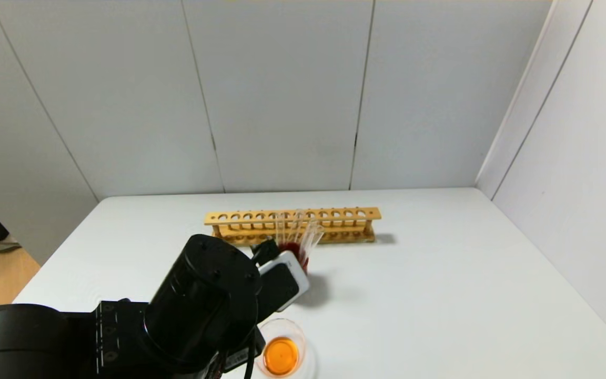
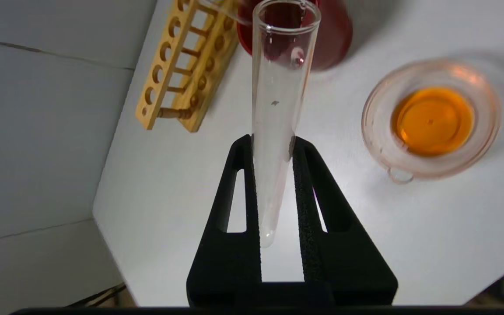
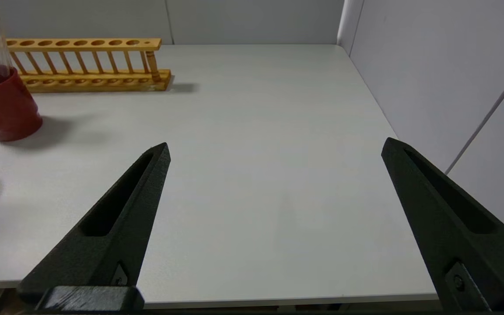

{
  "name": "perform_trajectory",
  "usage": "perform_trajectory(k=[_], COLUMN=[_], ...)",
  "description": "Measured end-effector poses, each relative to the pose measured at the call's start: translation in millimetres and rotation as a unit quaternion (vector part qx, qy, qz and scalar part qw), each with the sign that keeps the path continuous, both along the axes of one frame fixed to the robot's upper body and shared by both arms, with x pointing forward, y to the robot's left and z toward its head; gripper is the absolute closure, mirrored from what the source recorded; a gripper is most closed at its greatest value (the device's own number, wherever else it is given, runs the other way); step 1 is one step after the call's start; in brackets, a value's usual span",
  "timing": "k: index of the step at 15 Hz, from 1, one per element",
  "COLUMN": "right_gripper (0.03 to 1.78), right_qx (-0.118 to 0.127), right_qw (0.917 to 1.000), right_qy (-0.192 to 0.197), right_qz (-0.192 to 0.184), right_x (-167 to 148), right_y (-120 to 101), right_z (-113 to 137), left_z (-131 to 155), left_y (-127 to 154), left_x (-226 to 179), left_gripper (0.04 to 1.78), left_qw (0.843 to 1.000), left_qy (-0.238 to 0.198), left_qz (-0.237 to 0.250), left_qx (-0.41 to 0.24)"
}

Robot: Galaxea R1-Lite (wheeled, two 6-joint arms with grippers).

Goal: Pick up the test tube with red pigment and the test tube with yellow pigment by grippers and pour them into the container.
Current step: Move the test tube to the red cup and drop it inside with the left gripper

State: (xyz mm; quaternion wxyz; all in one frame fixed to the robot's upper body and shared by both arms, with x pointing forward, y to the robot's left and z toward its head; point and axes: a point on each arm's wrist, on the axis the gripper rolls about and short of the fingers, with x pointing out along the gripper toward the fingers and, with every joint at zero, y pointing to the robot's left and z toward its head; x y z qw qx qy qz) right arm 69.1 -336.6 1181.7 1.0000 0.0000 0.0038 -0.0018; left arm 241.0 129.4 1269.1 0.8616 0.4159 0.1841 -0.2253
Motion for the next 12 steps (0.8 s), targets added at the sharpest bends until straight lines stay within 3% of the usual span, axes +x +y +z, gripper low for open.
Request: perform_trajectory(k=[6,12], right_gripper=[0.11,0.11], right_qx=[0.000,0.000], right_qw=[1.0000,1.0000], right_qy=[0.000,0.000], right_qz=[0.000,0.000], right_x=[0.0,0.0], right_y=[0.0,0.0], right_z=[0.0,0.0], left_z=[10.7,29.1], left_y=[7.9,19.0], left_x=[-1.2,-2.3], left_gripper=[1.52,1.52], left_qw=[0.987,0.949], left_qy=[0.032,0.035], left_qz=[0.028,0.081], left_qx=[-0.153,-0.304])
